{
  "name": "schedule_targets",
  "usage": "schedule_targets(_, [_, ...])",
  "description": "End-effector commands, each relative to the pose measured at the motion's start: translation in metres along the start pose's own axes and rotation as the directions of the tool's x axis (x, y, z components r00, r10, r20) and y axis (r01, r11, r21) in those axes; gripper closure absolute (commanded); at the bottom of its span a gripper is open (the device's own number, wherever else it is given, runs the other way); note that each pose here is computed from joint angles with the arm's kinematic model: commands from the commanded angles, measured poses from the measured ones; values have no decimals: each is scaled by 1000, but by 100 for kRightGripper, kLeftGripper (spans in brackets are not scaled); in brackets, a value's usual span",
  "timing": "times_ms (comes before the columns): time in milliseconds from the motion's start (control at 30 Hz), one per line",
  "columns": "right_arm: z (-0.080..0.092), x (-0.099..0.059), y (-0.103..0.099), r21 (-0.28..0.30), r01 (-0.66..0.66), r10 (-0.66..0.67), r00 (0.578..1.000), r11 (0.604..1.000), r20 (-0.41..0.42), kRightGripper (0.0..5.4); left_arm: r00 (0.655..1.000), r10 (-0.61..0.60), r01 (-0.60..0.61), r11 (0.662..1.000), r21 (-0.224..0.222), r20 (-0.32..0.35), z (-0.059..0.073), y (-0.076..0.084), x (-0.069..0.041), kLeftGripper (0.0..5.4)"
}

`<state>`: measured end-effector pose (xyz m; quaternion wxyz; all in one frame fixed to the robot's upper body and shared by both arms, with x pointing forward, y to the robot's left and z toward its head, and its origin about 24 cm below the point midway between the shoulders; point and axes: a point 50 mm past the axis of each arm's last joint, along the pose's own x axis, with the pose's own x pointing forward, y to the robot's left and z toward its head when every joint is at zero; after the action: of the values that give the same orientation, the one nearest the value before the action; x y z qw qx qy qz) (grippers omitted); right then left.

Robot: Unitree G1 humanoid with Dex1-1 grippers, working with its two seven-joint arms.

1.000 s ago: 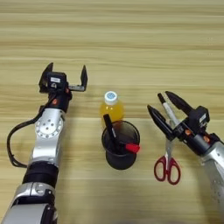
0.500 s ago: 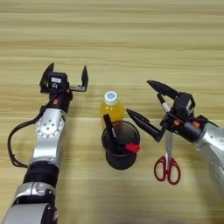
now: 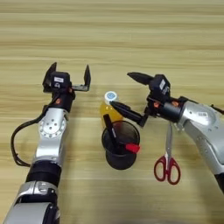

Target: Move the objects on the table

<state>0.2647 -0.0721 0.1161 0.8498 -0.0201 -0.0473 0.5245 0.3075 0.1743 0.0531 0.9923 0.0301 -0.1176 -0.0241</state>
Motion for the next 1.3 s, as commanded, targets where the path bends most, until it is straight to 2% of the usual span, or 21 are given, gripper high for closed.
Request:
schedule_targets(33, [0, 7, -4, -3, -6, 6, 999, 1000, -48, 2, 1000, -7, 7, 1000, 4, 6, 1, -2, 2, 0])
schedule_targets(167, [-4, 11, -6, -17, -5, 3, 996, 1000, -84, 2, 1000, -7, 7, 1000, 4, 7, 1, -3, 2, 0])
schedule_targets(500, [-14, 15, -2, -34, -45, 40, 990, 998, -137, 105, 1000, -7, 7, 1000, 3, 8, 1, -3, 2, 0])
schedule_targets(1200, [-18, 32, 15, -21, -101, 99, 990, 995, -103, 353, 1000, -5, 5, 1000, 3, 8, 2, -3, 2, 0])
schedule_targets(1300, [-19, 33, 16, -19, -102, 99, 990, 995, -102, 362, 1000, -5, 5, 1000, 3, 8, 2, -3, 2, 0])
